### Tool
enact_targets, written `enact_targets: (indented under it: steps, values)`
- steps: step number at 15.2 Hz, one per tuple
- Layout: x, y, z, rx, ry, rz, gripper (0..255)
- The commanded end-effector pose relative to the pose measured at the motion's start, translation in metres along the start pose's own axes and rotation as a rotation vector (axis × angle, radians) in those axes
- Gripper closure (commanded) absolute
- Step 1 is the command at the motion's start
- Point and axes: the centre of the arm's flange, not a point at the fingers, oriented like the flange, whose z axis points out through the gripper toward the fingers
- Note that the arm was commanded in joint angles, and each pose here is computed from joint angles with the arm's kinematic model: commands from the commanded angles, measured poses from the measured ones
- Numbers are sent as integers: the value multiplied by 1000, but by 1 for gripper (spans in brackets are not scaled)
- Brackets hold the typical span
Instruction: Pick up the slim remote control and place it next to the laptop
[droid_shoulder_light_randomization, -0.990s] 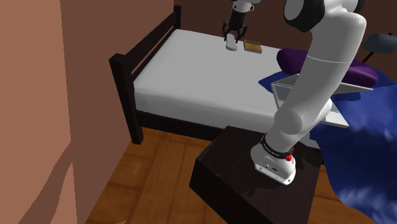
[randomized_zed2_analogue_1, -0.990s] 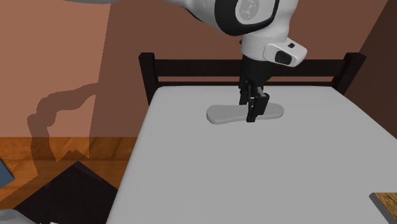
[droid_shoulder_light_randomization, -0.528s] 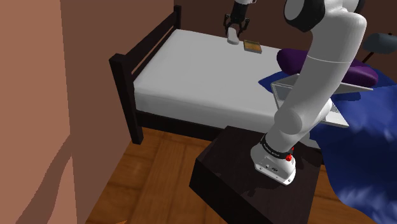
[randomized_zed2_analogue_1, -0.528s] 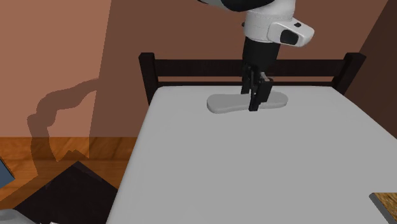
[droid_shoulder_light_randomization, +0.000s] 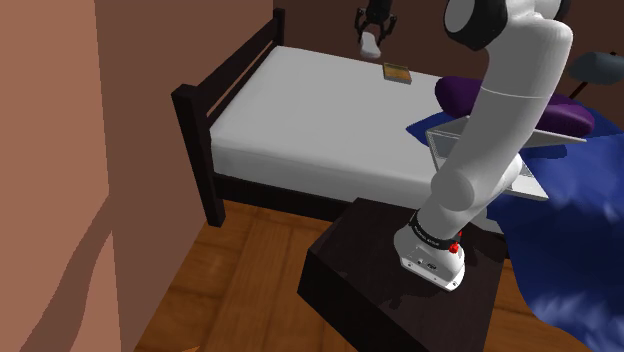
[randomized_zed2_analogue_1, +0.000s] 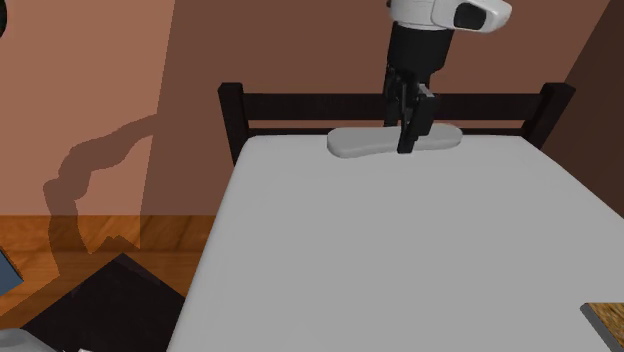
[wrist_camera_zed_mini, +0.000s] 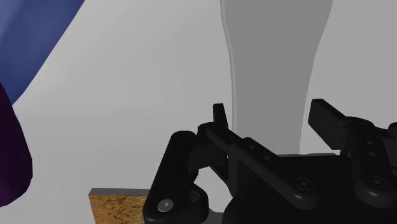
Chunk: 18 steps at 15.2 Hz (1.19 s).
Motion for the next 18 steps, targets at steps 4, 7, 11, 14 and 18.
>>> enact_targets:
  steps: [4,7,11,14,18]
  values:
    - [-1,-1,-26,0,0,0,255]
    - [-2,-1,-40,0,0,0,255]
    - [-19,49,-41,0,0,0,255]
    - [-31,87,-41,0,0,0,255]
    - [-49,136,-42,0,0,0,255]
